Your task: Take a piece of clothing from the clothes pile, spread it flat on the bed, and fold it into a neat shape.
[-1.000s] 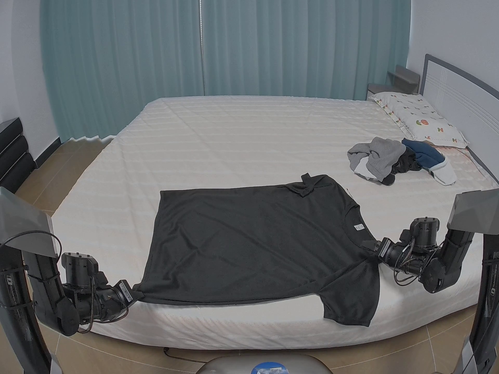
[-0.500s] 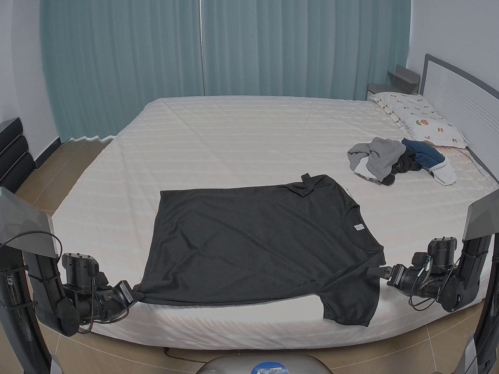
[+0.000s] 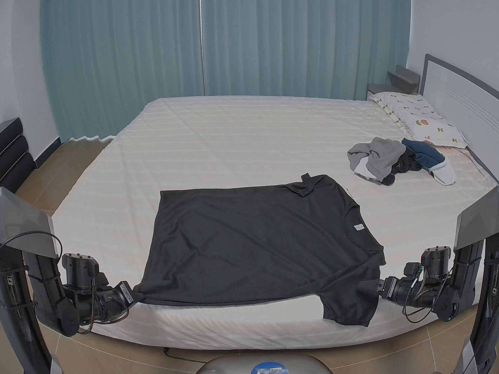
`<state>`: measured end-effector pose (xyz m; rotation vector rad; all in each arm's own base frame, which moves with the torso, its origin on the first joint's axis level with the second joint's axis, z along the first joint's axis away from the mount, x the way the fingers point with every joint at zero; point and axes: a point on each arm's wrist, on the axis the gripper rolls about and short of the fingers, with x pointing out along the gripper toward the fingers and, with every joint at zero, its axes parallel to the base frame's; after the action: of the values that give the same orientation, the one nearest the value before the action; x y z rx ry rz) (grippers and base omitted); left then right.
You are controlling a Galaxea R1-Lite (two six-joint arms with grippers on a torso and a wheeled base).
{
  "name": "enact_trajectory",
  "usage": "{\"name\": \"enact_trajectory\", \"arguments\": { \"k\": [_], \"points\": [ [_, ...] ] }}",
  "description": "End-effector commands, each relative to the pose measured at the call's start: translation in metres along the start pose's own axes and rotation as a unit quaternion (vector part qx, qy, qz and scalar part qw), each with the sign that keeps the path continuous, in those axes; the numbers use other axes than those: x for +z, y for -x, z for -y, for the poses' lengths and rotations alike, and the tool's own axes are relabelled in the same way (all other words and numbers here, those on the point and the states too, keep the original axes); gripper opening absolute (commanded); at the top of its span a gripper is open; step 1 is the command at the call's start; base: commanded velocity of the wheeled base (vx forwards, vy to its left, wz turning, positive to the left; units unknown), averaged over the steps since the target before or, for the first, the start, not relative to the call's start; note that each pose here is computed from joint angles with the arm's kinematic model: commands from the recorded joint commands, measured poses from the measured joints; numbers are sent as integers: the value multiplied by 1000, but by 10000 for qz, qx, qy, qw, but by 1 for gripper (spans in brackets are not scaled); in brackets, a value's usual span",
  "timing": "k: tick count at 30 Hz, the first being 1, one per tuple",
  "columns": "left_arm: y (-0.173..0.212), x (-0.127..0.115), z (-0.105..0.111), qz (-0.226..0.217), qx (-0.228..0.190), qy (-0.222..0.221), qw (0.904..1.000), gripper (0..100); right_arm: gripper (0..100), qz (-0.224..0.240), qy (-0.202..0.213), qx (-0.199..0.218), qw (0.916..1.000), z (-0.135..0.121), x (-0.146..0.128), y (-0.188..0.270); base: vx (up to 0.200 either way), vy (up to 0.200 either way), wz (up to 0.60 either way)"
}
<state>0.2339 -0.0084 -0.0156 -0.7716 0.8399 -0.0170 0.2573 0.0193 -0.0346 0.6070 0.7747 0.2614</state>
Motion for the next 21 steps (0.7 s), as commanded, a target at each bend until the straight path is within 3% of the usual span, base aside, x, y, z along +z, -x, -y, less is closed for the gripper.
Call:
{"name": "enact_trajectory", "arguments": {
  "k": [1, 5, 6, 21],
  "points": [
    [0, 0, 0, -2, 6, 5, 10000, 0, 100, -109, -28, -30, 9999, 5, -7, -6, 0, 0, 0],
    [0, 0, 0, -2, 6, 5, 10000, 0, 100, -101, 2, 9, 9999, 2, -7, -4, 0, 0, 0],
    [0, 0, 0, -2, 6, 5, 10000, 0, 0, -108, -1, 5, 9999, 2, -8, -4, 0, 0, 0],
    [1, 1, 1, 56, 18, -14, 10000, 0, 0, -93, -89, -263, 9996, 3, -13, 29, 0, 0, 0]
  ]
}}
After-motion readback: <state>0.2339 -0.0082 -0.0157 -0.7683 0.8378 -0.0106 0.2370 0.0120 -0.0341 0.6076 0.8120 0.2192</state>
